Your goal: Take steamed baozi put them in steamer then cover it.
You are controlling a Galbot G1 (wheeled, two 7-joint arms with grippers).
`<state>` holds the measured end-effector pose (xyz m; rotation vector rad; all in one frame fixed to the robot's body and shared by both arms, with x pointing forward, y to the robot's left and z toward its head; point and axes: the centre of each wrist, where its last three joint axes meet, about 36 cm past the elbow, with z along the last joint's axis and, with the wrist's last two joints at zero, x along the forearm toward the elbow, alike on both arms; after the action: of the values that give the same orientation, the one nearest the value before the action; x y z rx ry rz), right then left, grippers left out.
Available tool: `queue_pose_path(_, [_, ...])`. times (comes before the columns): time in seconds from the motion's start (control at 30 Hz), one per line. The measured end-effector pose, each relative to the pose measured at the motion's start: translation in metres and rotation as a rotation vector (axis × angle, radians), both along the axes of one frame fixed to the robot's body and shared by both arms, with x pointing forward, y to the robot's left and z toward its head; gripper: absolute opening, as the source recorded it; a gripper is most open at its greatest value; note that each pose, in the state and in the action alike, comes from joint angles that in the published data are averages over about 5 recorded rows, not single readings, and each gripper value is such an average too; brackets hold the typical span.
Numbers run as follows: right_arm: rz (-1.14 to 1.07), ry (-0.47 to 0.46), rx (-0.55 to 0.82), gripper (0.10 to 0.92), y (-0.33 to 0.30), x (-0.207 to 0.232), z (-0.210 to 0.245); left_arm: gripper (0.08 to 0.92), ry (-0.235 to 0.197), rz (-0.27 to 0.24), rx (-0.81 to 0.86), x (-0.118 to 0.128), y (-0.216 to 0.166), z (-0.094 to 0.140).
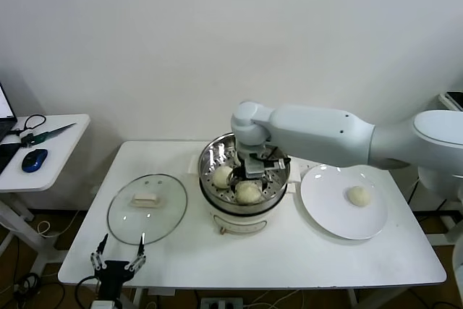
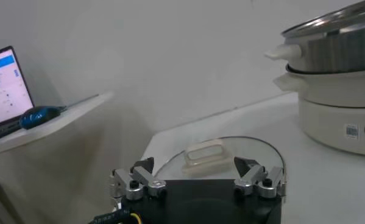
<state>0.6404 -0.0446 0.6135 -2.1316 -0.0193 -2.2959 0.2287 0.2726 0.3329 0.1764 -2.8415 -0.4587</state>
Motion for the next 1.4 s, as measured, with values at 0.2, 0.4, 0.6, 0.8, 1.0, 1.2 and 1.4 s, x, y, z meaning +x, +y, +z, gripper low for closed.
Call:
queue_pose_path(0.2, [-0.09, -0.033, 0.037, 0.823, -0.026, 0.018, 0.029, 0.823, -0.006, 0.0, 0.001, 0.002, 0.002, 0.002])
queue_pose_path(0.4, [-0.304, -0.051, 0.122, 0.823, -0.077, 0.039, 0.054, 0.823, -0.013, -0.006, 0.003, 0.005, 0.003, 0.006])
queue_pose_path(0.6, [-0.655, -0.045, 0.267, 0.823, -0.144, 0.048, 0.064, 0.823, -0.018, -0.008, 0.006, 0.005, 0.004, 0.008])
queue_pose_path(0.8, [-0.989, -0.048, 0.339, 0.823, -0.221, 0.05, 0.057, 0.823, -0.019, -0.009, 0.005, 0.004, 0.004, 0.009])
queue_pose_path(1.0, [-1.216, -0.04, 0.338, 0.823, -0.292, 0.043, 0.03, 0.823, -0.021, -0.008, 0.002, 0.003, 0.002, 0.01])
queue_pose_path(1.2, [-1.348, -0.046, 0.312, 0.823, -0.343, 0.038, -0.011, 0.823, -0.012, -0.005, 0.003, 0.001, 0.001, 0.01])
queue_pose_path(1.4, [-1.434, -0.063, 0.261, 0.823, -0.383, 0.032, -0.057, 0.823, -0.001, -0.003, 0.01, -0.003, 0.002, 0.009])
